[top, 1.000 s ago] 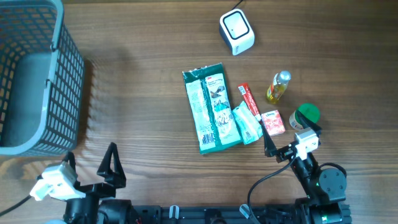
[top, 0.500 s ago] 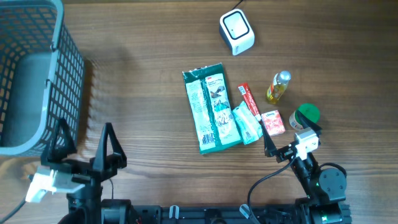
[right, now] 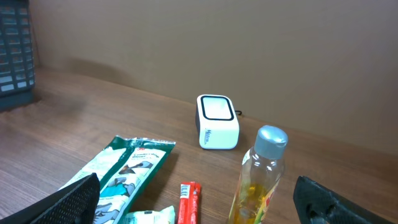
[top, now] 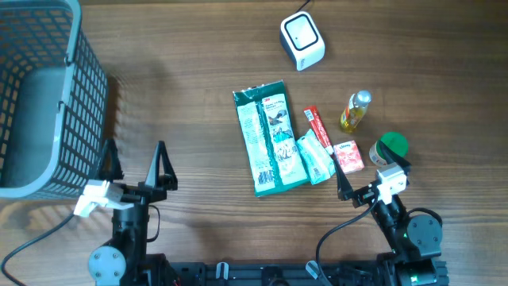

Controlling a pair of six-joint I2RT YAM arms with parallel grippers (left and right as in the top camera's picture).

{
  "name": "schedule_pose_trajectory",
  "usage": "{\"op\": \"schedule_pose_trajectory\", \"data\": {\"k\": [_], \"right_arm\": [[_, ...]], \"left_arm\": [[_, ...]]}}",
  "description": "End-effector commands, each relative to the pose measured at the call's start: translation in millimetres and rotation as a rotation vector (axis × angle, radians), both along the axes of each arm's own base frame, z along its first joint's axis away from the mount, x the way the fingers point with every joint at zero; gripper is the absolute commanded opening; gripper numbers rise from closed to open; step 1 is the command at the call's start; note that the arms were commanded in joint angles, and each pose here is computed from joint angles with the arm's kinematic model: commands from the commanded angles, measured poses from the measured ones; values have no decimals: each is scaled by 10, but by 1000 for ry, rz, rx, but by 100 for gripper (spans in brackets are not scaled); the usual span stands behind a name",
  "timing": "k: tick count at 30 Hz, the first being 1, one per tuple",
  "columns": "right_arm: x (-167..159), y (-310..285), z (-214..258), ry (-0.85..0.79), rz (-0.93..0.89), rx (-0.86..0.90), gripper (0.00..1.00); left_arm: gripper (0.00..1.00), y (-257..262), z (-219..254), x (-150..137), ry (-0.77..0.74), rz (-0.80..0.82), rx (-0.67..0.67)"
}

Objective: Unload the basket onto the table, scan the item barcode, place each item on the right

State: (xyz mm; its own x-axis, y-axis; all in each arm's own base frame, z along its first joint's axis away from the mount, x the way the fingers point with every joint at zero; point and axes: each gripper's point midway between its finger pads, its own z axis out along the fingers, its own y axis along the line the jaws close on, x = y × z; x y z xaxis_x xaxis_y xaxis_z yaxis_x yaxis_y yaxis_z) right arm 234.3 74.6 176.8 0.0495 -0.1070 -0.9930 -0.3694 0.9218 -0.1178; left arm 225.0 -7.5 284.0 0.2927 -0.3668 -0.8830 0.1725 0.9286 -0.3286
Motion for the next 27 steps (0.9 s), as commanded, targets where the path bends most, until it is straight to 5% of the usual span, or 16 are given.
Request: {"op": "schedule_pose_trajectory", "data": {"k": [1,18,27], "right_arm": [[6,-32,22,-7,-17,12,100],[6,-32,22,-7,-17,13,100],[6,-32,22,-7,-17,13,100]], "left_arm": [[100,-8,-174,49,28,-11,-4],[100,171,-1274,209,417,86,-62],[100,121,-1277,210,414,84,139]]}}
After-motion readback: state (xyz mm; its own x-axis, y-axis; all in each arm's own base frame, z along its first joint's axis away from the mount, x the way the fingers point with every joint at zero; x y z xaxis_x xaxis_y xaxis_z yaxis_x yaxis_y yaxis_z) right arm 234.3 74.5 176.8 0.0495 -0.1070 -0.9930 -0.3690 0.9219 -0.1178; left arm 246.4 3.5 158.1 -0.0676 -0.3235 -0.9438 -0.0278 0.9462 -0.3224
